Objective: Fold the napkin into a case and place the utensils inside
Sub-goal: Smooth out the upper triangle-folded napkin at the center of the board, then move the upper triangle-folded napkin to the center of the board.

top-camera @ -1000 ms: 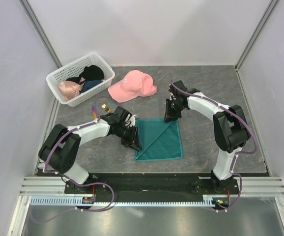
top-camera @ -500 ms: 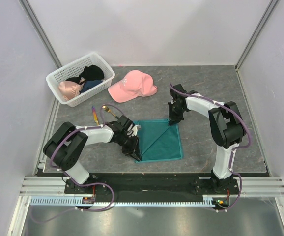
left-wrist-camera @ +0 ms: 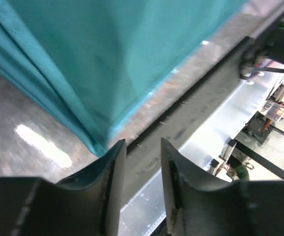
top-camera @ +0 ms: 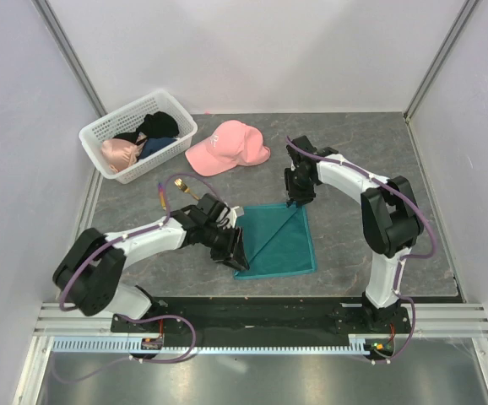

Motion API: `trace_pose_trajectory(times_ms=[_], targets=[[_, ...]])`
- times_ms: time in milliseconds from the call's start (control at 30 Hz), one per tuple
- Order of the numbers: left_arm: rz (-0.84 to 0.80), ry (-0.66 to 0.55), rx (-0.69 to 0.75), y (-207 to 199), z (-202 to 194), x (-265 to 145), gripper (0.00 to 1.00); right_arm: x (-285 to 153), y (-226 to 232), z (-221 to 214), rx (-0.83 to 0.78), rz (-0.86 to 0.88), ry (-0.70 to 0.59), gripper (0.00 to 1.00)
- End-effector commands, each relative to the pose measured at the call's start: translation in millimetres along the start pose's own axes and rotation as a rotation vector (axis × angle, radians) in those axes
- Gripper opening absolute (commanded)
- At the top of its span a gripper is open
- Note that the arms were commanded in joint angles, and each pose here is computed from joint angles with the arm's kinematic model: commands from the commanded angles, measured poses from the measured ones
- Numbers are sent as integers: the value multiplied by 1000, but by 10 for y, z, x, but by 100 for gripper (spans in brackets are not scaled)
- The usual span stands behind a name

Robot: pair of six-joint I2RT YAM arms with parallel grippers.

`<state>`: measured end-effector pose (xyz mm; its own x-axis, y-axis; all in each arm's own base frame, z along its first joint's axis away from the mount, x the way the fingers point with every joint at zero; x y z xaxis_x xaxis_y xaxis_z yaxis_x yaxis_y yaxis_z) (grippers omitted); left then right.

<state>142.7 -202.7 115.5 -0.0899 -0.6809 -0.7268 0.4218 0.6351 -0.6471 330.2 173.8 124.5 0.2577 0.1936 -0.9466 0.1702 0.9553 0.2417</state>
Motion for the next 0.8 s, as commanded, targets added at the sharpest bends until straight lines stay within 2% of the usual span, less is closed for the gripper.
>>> trace_pose_trajectory(times_ms=[0,133,233,300,367,567,767], targets=[[9,-119,81,-297,170,-402,44,-605,207,-131,23,34,-83,47],[29,-254,58,-283,280,-769,45,-679,269,-589,97,121,-21,48],[30,-339,46,-275,354,-989,45,-664,212,-908,138,140,-11,44],[33,-370,36,-255,401,-1064,45,-595,110,-1085,157,143,10,35],[31,-387,35,-273,456,-1109,45,-508,-12,-1206,176,134,18,27],[27,-407,1,-295,568,-1161,46,-230,-315,-1410,195,41,-4,17],[33,-392,-12,-287,628,-1160,50,-6,-589,-1449,219,-94,5,16]])
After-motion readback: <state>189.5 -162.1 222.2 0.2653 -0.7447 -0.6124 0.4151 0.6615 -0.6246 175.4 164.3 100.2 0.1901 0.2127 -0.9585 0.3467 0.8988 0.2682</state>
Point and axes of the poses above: each gripper's point midway between its finger pads, its own x axis out along the fingers, its own y axis along the line the jaws close on, z = x × y, the point moved 9 cm from there along -x, back along the fingers, and after that the axes turned 14 degrees about x, right-handed, at the moved point
